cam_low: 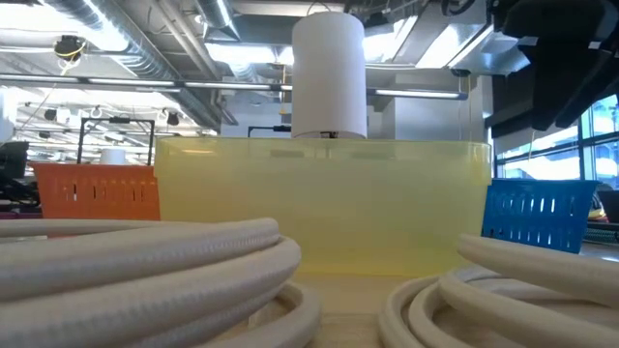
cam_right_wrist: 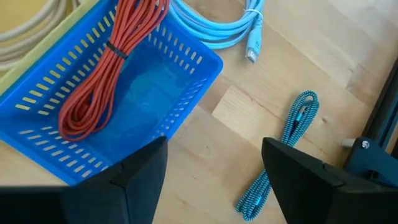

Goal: Pick & Place USB Port
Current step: Put the purple charger cable into the blue bin

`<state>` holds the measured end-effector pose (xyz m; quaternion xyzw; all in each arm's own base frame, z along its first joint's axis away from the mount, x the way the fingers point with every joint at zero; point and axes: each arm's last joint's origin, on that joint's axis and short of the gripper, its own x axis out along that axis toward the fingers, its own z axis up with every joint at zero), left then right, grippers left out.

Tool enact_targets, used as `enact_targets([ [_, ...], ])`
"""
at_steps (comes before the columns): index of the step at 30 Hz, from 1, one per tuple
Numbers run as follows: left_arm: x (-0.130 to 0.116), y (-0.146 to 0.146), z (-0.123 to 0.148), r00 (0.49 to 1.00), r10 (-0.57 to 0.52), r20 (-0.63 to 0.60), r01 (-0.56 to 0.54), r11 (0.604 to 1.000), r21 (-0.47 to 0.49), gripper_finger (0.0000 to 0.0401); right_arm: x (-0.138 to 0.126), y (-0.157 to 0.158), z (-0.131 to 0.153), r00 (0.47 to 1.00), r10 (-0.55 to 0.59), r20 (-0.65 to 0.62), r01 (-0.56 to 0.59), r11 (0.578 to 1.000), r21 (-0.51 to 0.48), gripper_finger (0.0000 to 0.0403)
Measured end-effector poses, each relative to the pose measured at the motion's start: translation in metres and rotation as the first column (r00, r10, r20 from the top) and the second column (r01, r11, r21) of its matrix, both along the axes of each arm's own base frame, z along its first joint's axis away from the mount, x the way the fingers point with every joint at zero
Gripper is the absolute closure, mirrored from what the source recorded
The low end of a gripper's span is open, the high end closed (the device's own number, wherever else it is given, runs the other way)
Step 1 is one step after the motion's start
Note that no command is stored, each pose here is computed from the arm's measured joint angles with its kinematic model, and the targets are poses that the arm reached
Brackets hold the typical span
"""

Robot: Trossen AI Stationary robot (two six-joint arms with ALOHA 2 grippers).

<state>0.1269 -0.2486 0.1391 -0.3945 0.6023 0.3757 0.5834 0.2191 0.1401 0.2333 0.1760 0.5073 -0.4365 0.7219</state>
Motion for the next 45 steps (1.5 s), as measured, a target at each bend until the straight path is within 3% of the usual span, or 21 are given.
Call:
enact_targets([
  [14, 0.000, 0.000, -0.008, 1.000, -0.021, -0.013, 0.022, 0.999, 0.046, 0.0338, 0.002, 0.001, 0.000, 1.000, 0.000, 0.025, 0.000, 1.000, 0.010, 0.0140],
  [19, 0.000, 0.000, -0.009, 0.999, -0.038, -0.023, 0.039, 0.998, 0.055, 0.0383, 0.002, 0.001, 0.000, 1.000, 0.000, 0.025, 0.000, 1.000, 0.009, 0.0140],
  [23, 0.001, -0.001, -0.006, 0.997, -0.082, 0.009, 0.081, 0.994, 0.075, 0.0393, 0.002, 0.001, 0.000, 1.000, 0.000, 0.026, -0.001, 1.000, 0.008, 0.0140],
  [27, 0.005, -0.004, 0.003, 0.969, -0.224, 0.106, 0.206, 0.967, 0.152, 0.0396, 0.002, 0.001, 0.000, 1.000, 0.001, 0.026, -0.001, 1.000, 0.007, 0.0140],
  [29, 0.008, -0.004, 0.010, 0.939, -0.293, 0.183, 0.244, 0.937, 0.249, 0.0397, 0.002, 0.001, 0.000, 1.000, 0.001, 0.026, -0.001, 1.000, 0.007, 0.0140],
  [32, 0.015, -0.010, 0.036, 0.897, -0.327, 0.298, 0.241, 0.926, 0.290, 0.0397, 0.002, 0.001, 0.000, 1.000, 0.001, 0.026, -0.002, 1.000, 0.007, 0.0140],
  [36, 0.013, -0.011, 0.062, 0.871, -0.377, 0.316, 0.246, 0.890, 0.384, 0.0398, 0.001, 0.003, 0.000, 1.000, 0.010, 0.023, -0.010, 1.000, 0.011, 0.0140],
  [38, 0.014, -0.013, 0.078, 0.828, -0.428, 0.363, 0.252, 0.862, 0.440, 0.0398, 0.000, 0.005, 0.000, 1.000, 0.015, 0.023, -0.015, 1.000, 0.012, 0.0140],
  [39, 0.014, -0.014, 0.083, 0.789, -0.483, 0.379, 0.268, 0.826, 0.496, 0.0398, 0.000, 0.005, 0.000, 1.000, 0.017, 0.025, -0.017, 1.000, 0.012, 0.0140],
  [43, 0.019, -0.016, 0.092, 0.590, -0.690, 0.420, 0.216, 0.636, 0.741, 0.0398, 0.003, 0.007, -0.001, 0.997, 0.025, 0.077, -0.027, 1.000, 0.015, 0.0140],
  [45, 0.023, -0.014, 0.095, 0.537, -0.748, 0.390, 0.161, 0.545, 0.823, 0.0398, 0.007, 0.010, -0.001, 0.992, 0.053, 0.111, -0.055, 0.998, 0.021, 0.0140],
])
